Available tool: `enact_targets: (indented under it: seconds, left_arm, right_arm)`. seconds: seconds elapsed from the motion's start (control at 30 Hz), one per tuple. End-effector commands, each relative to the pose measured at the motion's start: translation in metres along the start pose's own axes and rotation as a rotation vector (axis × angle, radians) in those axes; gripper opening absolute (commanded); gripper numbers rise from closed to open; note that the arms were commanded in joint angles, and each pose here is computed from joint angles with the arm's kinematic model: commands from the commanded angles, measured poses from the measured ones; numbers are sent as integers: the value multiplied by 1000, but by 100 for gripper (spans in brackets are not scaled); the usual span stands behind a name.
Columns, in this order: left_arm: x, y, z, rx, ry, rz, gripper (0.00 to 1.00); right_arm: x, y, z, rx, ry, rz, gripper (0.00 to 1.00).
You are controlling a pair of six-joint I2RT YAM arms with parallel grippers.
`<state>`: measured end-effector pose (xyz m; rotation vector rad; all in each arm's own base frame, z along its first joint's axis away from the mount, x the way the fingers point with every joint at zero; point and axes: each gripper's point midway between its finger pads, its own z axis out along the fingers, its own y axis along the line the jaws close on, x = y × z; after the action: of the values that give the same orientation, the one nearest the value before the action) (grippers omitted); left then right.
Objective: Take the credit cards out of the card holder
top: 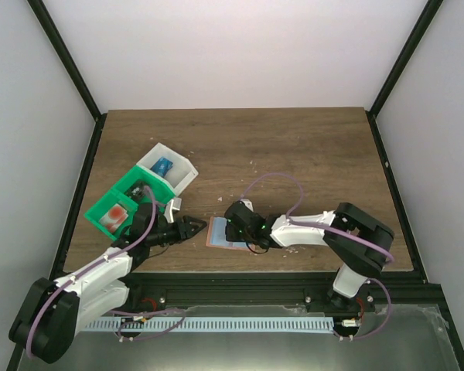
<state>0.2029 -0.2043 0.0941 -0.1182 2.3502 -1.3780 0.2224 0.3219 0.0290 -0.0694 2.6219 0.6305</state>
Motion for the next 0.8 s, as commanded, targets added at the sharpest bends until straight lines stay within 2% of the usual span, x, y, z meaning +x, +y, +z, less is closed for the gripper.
enact_targets:
  seconds: [0.0,0.3,0.77]
  left_arm:
    - [-2,-3,-1,15,-20,5,54]
    - [-3,-14,0,70,-12,-13,55]
    - [11,-16,9,172,60,-85,71]
  right_arm:
    - [-2,-3,4,29,16,-10,26]
    - [6,-4,4,-14,27,-46,2]
    - [5,7,-12,-202,-36,11,1]
